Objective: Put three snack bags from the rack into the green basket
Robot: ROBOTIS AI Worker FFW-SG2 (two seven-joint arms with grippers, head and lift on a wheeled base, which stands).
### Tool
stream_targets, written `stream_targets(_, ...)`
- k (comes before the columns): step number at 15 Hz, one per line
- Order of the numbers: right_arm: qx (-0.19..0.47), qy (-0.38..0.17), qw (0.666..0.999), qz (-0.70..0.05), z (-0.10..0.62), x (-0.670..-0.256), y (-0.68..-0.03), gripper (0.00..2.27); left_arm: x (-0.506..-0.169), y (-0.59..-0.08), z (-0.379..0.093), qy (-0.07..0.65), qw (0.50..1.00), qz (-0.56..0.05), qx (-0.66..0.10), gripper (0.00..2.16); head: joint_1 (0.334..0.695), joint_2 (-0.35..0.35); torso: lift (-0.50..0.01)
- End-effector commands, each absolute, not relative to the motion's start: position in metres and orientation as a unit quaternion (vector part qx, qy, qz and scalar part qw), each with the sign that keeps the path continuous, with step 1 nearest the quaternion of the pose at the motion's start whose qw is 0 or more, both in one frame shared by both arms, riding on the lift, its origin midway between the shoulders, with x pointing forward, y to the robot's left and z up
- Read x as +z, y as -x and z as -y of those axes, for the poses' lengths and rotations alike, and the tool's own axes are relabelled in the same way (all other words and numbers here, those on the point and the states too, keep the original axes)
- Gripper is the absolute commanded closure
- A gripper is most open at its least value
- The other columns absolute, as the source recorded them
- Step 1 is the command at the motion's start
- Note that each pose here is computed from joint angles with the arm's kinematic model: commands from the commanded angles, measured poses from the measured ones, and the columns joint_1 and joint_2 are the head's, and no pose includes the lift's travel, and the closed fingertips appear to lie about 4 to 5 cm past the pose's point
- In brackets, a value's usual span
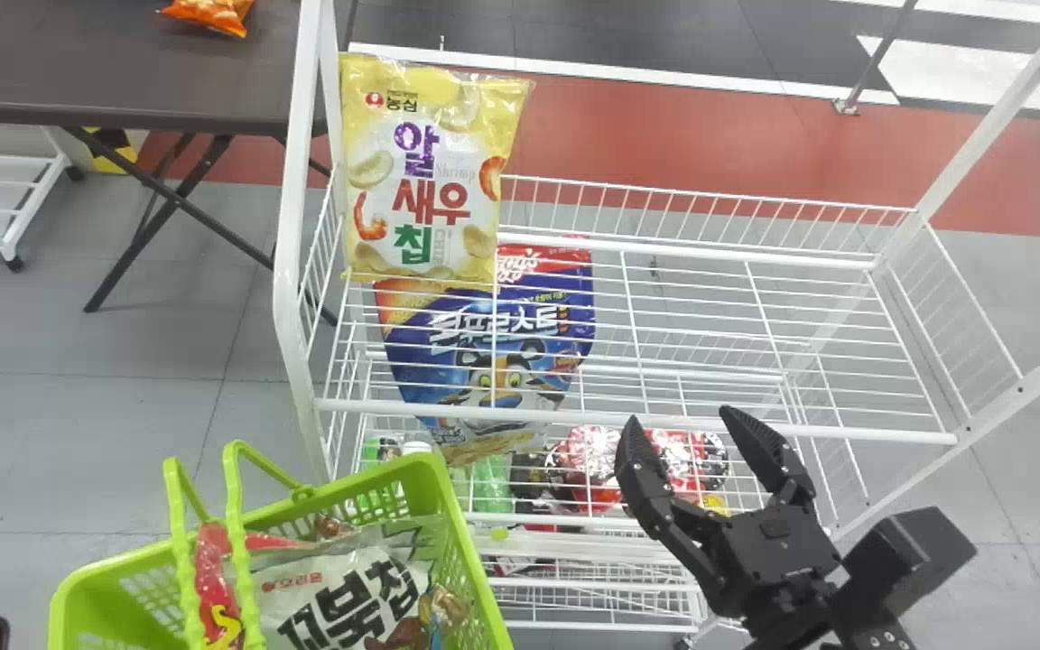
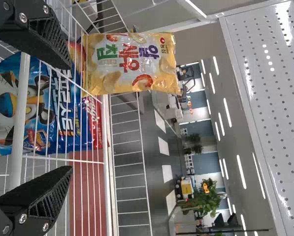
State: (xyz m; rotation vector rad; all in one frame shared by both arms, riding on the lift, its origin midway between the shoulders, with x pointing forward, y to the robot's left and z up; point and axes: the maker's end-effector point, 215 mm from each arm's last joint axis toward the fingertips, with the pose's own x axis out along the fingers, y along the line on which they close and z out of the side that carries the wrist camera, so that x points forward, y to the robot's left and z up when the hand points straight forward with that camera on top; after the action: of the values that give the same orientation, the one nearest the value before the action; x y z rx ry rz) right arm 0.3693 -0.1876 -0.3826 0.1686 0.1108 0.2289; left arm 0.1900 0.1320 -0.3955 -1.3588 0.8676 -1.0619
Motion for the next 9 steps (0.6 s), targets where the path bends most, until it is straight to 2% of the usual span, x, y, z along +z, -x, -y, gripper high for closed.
stream_targets(1,0.113,-0.083,0.989,-0.056,0.1856,-0.3832,-0.3690,0.09,-0.3935,-0.1903,-0.1342,0.580,0.569,-0.366,-0.453,2.15,0.695,-0.121,0.000)
stream_targets(9,0.115,-0.084,0.988,-0.053,0.1832,-0.3813,-0.3719,0.09,-0.3941,-0.1890,-0.1289,0.581,0.565,-0.368,-0.456,2.15,0.695,-0.116,0.000)
